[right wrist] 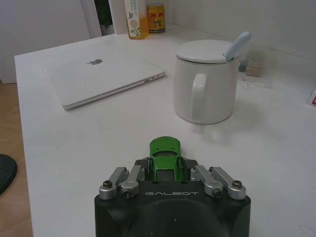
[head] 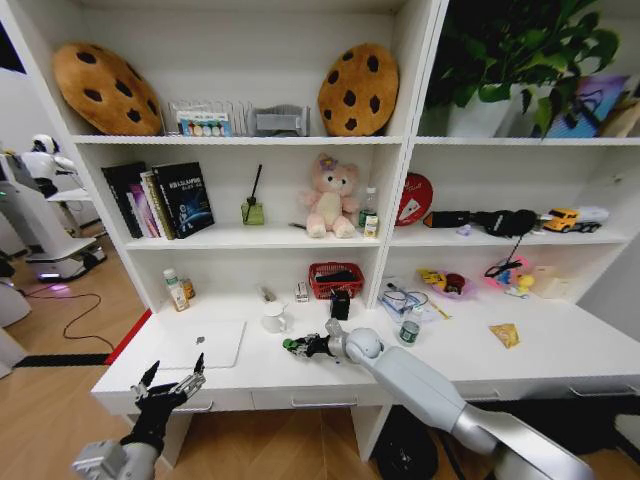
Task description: Organize the objects on the table.
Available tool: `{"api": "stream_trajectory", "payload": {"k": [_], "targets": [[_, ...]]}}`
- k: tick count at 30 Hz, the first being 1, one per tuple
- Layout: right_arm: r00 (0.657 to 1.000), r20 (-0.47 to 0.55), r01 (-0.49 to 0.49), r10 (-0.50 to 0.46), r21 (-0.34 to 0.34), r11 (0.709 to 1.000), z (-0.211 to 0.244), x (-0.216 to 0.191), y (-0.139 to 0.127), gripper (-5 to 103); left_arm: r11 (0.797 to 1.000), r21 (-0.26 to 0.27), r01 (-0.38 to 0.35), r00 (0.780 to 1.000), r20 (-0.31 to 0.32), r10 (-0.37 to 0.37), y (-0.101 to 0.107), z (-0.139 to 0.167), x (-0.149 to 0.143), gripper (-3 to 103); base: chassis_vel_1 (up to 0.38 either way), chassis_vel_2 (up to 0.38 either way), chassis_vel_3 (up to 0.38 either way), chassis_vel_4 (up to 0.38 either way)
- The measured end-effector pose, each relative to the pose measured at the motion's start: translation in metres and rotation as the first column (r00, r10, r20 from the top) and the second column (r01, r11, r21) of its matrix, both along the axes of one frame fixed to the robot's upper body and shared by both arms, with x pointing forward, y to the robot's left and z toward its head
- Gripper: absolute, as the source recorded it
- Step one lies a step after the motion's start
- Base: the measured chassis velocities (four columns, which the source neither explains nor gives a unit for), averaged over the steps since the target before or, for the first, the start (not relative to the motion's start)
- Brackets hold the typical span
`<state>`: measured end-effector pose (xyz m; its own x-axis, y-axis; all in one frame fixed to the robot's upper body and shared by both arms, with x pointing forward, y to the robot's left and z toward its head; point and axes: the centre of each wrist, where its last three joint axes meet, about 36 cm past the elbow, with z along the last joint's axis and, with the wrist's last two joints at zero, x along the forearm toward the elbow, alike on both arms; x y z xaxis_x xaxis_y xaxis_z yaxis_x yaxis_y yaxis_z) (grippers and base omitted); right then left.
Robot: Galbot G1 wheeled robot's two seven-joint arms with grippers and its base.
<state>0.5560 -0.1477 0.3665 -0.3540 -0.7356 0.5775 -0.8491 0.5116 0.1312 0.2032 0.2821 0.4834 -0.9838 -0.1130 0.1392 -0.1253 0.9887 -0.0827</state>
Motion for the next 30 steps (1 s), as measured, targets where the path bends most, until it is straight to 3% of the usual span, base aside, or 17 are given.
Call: {"api": "stream_trajectory", "payload": {"k": [10,11,12,13,15,16,18,21,22,23,25,26,27,30], "targets": [[1.0,0.022,0.007,-0.007,0.036,0.999,0.017,-0.007,-0.01,34,1.0,0.0,0.0,1.0,0.0,0.0,0.0,0.0,0.0,100,0.0,0.0,0.0,0.0],[1.0,0.019,0.011,-0.012,0.054,0.998,0.022,-0.008,-0.011,34,1.0,0.0,0.0,1.0,0.0,0.0,0.0,0.0,0.0,100,0.0,0.0,0.0,0.0],[1.0,-0.01,0.029,-0.028,0.137,0.99,0.045,-0.02,-0.01,34,1.0,0.0,0.0,1.0,0.0,0.0,0.0,0.0,0.0,100,0.0,0.0,0.0,0.0],[1.0,-0.01,0.029,-0.028,0.137,0.99,0.045,-0.02,-0.01,34,1.0,0.0,0.0,1.0,0.0,0.0,0.0,0.0,0.0,100,0.0,0.0,0.0,0.0],[0.999,-0.04,0.022,-0.013,0.242,0.97,0.078,-0.044,-0.006,34,1.0,0.0,0.0,1.0,0.0,0.0,0.0,0.0,0.0,100,0.0,0.0,0.0,0.0],[0.999,-0.04,0.022,-0.013,0.242,0.97,0.078,-0.044,-0.006,34,1.0,0.0,0.0,1.0,0.0,0.0,0.0,0.0,0.0,100,0.0,0.0,0.0,0.0],[0.999,0.01,-0.034,0.032,0.319,0.947,0.121,-0.065,-0.002,34,1.0,0.0,0.0,1.0,0.0,0.0,0.0,0.0,0.0,100,0.0,0.0,0.0,0.0],[0.998,0.062,-0.045,0.025,0.342,0.939,0.144,-0.066,0.0,34,1.0,0.0,0.0,1.0,0.0,0.0,0.0,0.0,0.0,100,0.0,0.0,0.0,0.0],[0.991,0.132,-0.037,-0.013,0.366,0.93,0.172,-0.062,0.002,34,1.0,0.0,0.0,1.0,0.0,0.0,0.0,0.0,0.0,100,0.0,0.0,0.0,0.0],[0.991,0.132,-0.037,-0.013,0.366,0.93,0.172,-0.062,0.002,34,1.0,0.0,0.0,1.0,0.0,0.0,0.0,0.0,0.0,100,0.0,0.0,0.0,0.0],[0.963,0.247,-0.002,-0.111,0.417,0.909,0.228,-0.042,0.008,34,1.0,0.0,0.0,1.0,0.0,0.0,0.0,0.0,0.0,100,0.0,0.0,0.0,0.0],[0.963,0.247,-0.002,-0.111,0.417,0.909,0.228,-0.042,0.008,34,1.0,0.0,0.0,1.0,0.0,0.0,0.0,0.0,0.0,100,0.0,0.0,0.0,0.0],[0.926,0.319,0.039,-0.202,0.451,0.892,0.266,-0.016,0.012,34,1.0,0.0,0.0,1.0,0.0,0.0,0.0,0.0,0.0,100,0.0,0.0,0.0,0.0],[0.877,0.356,0.113,-0.324,0.503,0.857,0.295,0.034,0.034,34,1.0,0.0,0.0,1.0,0.0,0.0,0.0,0.0,0.0,100,0.0,0.0,0.0,0.0]]}}
